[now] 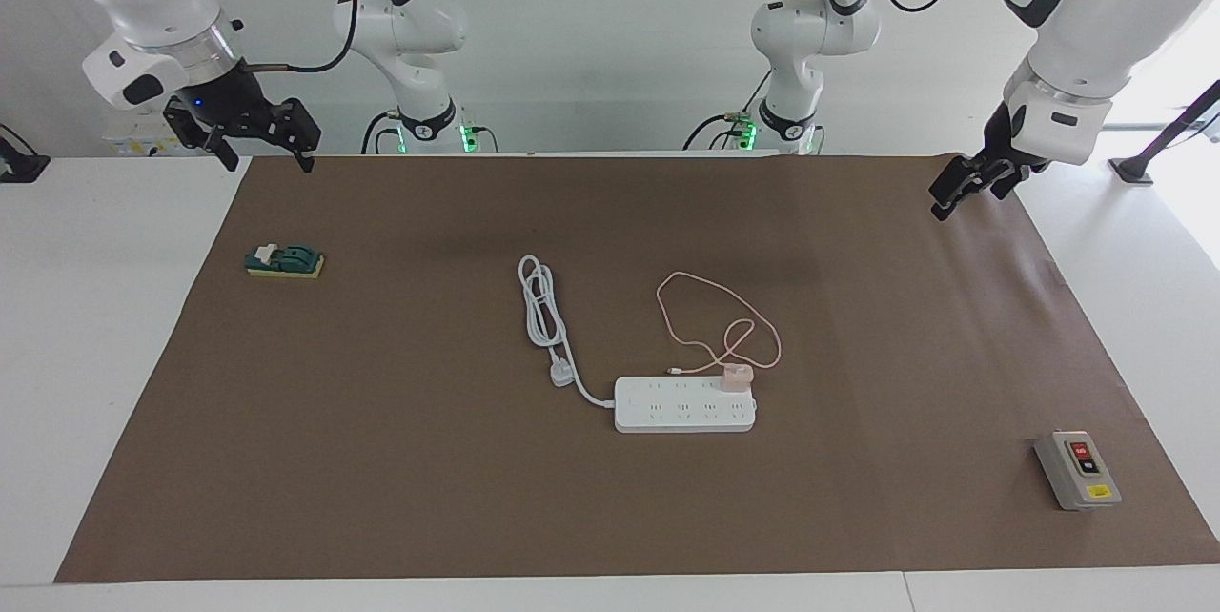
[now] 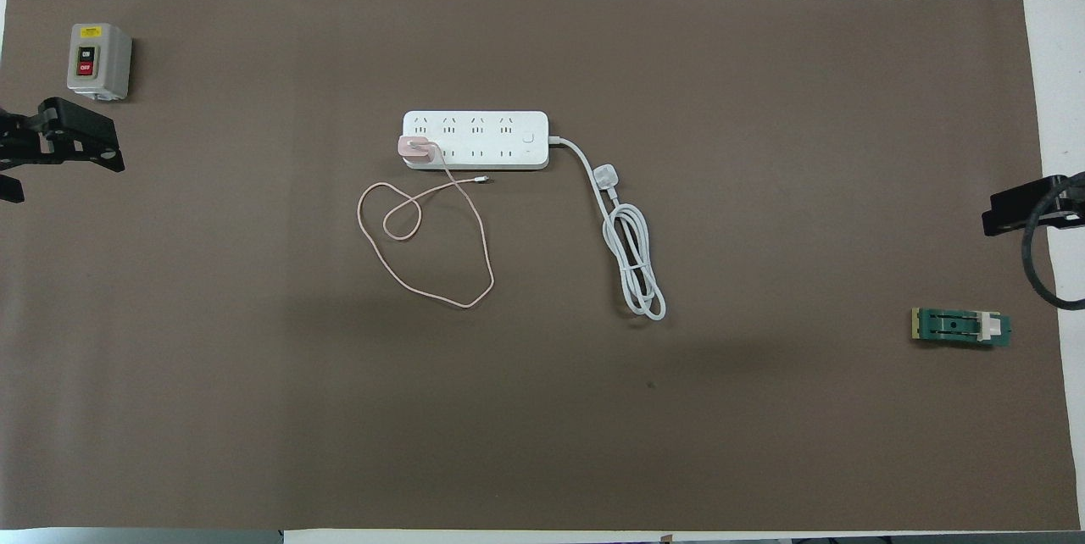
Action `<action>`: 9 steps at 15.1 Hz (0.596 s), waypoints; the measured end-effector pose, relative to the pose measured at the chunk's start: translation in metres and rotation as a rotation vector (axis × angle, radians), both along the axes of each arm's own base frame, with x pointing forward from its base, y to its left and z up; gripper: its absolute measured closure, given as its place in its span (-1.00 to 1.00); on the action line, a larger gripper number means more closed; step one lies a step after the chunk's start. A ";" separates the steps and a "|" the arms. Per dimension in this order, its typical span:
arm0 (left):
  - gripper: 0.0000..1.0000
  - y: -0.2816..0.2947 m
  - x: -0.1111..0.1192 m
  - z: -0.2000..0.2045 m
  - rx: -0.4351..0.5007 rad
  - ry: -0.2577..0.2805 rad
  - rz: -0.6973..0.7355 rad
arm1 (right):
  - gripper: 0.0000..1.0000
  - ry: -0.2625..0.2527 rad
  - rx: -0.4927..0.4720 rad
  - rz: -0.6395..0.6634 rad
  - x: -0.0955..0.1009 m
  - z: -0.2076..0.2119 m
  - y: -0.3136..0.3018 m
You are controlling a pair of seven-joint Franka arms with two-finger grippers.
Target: Plug charger into power strip
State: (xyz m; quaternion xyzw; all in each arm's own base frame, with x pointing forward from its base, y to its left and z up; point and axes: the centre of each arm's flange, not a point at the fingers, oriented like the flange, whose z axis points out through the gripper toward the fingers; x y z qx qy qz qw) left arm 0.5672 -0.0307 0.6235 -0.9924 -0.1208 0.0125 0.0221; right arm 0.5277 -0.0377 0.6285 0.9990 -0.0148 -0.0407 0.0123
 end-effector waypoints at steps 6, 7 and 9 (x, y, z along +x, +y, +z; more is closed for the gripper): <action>-1.00 -0.017 -0.028 0.012 -0.003 -0.004 -0.142 | -1.00 0.000 0.000 -0.001 0.000 0.000 0.000; -1.00 -0.021 -0.030 0.015 -0.003 -0.009 -0.166 | -1.00 0.000 0.000 -0.001 0.000 0.000 0.000; -1.00 -0.025 -0.035 0.022 -0.002 -0.019 -0.207 | -1.00 0.000 0.000 -0.001 0.000 0.000 -0.001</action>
